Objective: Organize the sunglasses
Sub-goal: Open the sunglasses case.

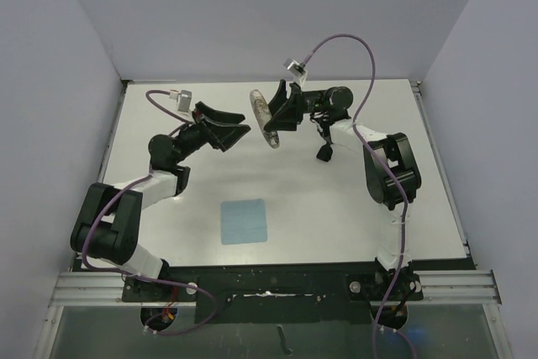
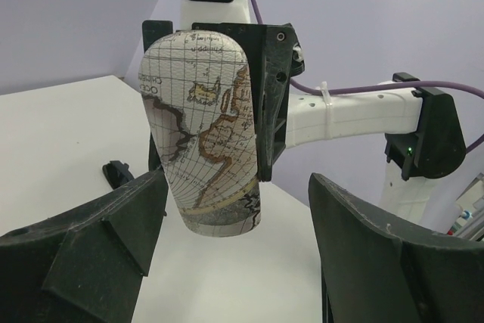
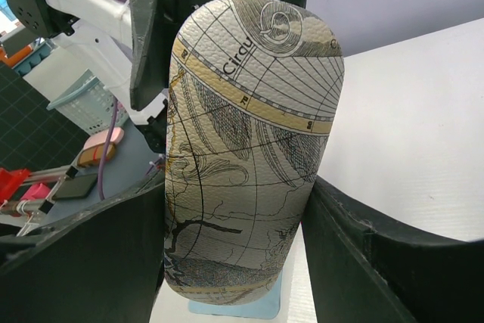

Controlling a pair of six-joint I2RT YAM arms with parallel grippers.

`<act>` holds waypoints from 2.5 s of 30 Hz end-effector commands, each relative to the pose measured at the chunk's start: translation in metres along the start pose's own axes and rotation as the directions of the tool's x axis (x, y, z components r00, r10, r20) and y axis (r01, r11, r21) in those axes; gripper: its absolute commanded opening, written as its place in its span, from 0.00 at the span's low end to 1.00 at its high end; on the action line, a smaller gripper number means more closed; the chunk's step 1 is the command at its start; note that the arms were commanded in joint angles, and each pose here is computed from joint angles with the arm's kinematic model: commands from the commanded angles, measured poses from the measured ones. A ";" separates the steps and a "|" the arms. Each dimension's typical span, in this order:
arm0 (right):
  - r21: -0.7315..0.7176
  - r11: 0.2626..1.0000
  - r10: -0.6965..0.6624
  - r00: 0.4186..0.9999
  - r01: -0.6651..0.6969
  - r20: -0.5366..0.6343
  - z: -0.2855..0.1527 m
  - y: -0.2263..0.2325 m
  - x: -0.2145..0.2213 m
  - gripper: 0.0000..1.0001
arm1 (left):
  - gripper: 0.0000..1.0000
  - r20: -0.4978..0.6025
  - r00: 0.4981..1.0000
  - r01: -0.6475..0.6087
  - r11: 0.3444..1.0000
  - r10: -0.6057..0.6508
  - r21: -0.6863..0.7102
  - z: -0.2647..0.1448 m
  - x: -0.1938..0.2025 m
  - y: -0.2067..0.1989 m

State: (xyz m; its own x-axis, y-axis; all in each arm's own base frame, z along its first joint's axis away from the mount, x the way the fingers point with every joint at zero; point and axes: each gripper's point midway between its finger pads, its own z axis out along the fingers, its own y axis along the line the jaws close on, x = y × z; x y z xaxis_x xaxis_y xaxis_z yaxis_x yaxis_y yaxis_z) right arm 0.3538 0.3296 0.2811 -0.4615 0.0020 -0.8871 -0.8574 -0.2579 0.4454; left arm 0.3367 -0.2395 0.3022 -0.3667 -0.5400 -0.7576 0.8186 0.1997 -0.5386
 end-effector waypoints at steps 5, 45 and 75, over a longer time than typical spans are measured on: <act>0.026 0.993 -0.117 0.993 0.116 0.021 0.013 0.023 -0.029 0.00 | 0.75 0.018 0.998 -0.058 0.997 0.057 0.053 0.021 -0.014 -0.012; 0.149 0.974 -0.158 0.984 0.169 -0.077 0.032 0.015 -0.022 0.01 | 0.65 -0.006 1.000 -0.020 0.998 0.020 0.059 0.028 -0.012 0.005; 0.137 0.968 -0.206 0.977 0.212 -0.056 0.029 0.028 -0.036 0.00 | 0.04 -0.048 0.999 -0.007 0.994 0.012 0.108 0.021 0.001 -0.004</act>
State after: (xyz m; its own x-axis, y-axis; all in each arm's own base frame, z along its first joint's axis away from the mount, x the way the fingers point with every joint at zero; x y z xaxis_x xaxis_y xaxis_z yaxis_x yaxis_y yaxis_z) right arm 0.3494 0.3553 0.2701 -0.4019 -0.0861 -0.9116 -0.9085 -0.0867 0.4087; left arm 0.3603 -0.2553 0.2876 -0.4436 -0.5191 -0.7306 0.7828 0.1725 -0.5979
